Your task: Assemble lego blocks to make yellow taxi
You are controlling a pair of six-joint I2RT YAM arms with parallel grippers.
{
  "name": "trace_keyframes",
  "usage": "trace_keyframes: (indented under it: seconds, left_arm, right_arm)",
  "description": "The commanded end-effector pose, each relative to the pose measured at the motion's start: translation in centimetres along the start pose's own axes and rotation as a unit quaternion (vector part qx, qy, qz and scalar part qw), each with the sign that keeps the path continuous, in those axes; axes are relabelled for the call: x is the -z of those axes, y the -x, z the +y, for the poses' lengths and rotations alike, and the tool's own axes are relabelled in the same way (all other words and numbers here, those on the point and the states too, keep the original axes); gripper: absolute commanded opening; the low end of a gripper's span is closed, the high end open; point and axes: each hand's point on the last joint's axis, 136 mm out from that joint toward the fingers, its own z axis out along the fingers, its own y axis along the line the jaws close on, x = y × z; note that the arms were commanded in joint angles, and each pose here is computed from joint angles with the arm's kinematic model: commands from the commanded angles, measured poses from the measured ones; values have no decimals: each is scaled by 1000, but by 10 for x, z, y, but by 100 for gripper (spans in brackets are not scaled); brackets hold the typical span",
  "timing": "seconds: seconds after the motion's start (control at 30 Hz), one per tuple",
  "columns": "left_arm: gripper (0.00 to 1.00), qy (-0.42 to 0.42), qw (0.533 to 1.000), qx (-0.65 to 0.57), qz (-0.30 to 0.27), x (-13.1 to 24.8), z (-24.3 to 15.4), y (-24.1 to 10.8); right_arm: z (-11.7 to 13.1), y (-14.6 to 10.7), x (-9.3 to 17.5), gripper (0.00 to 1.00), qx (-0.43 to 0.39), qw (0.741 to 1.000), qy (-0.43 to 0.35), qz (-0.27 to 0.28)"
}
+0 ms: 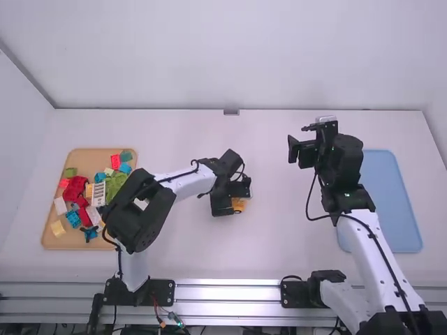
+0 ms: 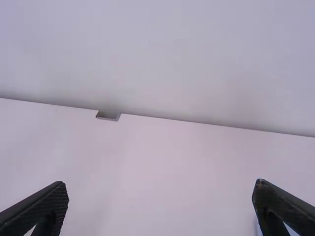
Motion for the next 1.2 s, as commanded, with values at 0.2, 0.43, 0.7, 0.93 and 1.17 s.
trace_keyframes:
  seconds: [0.2, 0.43, 0.7, 0.93, 1.17]
  left_arm:
    - [99, 10, 1000, -11, 18, 20, 10, 0]
    - [99, 165, 974, 155, 28, 100, 96, 9]
    - [99, 301, 861, 410, 0, 211, 173, -31]
    - [99, 328, 757, 565, 12, 265, 200, -124]
    - [99, 312, 579, 750, 72, 283, 173, -258]
  right_arm:
    - [0, 15, 0, 98, 0, 1000, 0, -16]
    - [0, 15, 0, 98, 0, 1000, 1, -16]
    - [-2, 15, 1, 98, 6, 1000, -2, -16]
    - [-9, 15, 1, 99, 5, 1000, -25, -16]
    - [-10, 15, 1, 98, 5, 1000, -27, -16]
